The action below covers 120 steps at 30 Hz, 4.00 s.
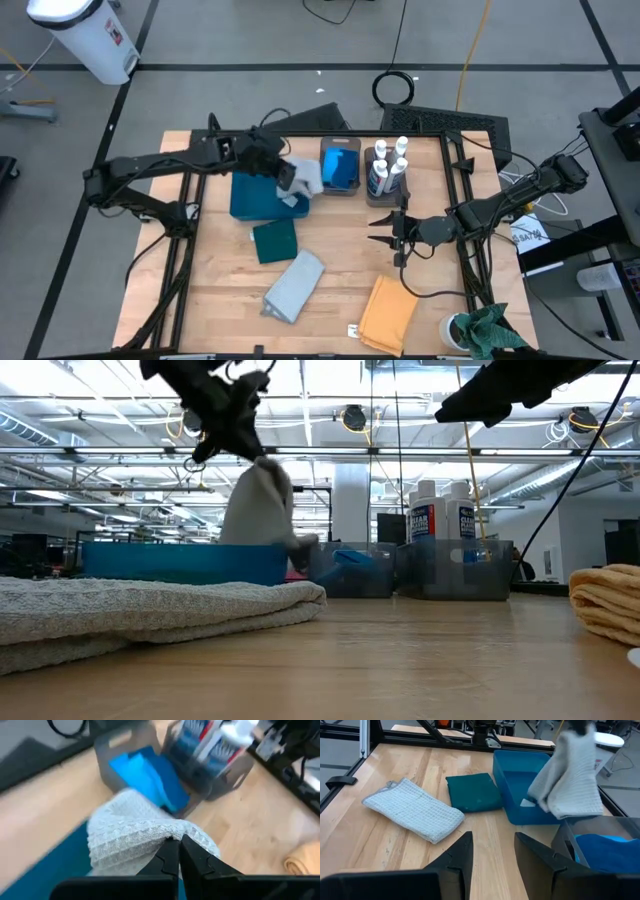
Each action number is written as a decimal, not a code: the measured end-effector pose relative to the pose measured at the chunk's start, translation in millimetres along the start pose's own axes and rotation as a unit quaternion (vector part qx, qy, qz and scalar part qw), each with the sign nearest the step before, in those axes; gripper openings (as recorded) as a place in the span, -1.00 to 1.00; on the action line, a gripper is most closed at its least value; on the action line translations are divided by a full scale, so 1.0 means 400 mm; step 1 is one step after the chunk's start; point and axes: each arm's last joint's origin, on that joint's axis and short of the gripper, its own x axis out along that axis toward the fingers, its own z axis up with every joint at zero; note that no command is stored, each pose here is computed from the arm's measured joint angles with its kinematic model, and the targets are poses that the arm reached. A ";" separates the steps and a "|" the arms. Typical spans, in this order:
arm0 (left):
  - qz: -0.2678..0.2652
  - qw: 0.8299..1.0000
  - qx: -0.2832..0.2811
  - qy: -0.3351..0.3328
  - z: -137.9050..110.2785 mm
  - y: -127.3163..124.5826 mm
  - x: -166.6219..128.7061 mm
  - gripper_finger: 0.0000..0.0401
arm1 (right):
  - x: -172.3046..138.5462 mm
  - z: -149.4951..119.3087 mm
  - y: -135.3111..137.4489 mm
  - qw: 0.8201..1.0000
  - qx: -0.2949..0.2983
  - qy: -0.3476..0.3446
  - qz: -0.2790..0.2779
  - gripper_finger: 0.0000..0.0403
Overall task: Pick & Place Kitchen Items
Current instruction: Put the gray microfiber towel into the blue bin
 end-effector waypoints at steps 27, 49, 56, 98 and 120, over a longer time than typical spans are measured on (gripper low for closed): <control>-0.033 0.996 0.037 -0.068 -0.075 -0.021 -0.069 -1.00 | 0.160 0.017 -0.060 0.994 -0.046 -0.081 -0.055 -0.16; -0.020 0.995 0.062 -0.073 -0.079 -0.025 -0.070 -0.99 | 0.591 0.075 -0.255 0.989 -0.008 -0.086 -0.122 0.68; -0.048 0.991 0.097 -0.074 -0.084 -0.039 -0.085 -0.93 | 0.576 0.095 -0.257 0.988 -0.015 -0.092 -0.123 -0.19; -0.024 0.946 0.140 -0.291 -0.055 -0.009 -0.329 -0.64 | 0.777 0.070 -0.264 0.983 -0.155 -0.058 -0.084 -0.89; -0.017 0.949 0.147 -0.278 -0.047 -0.019 -0.292 -0.64 | 0.766 0.074 -0.362 0.993 -0.055 -0.061 -0.080 0.65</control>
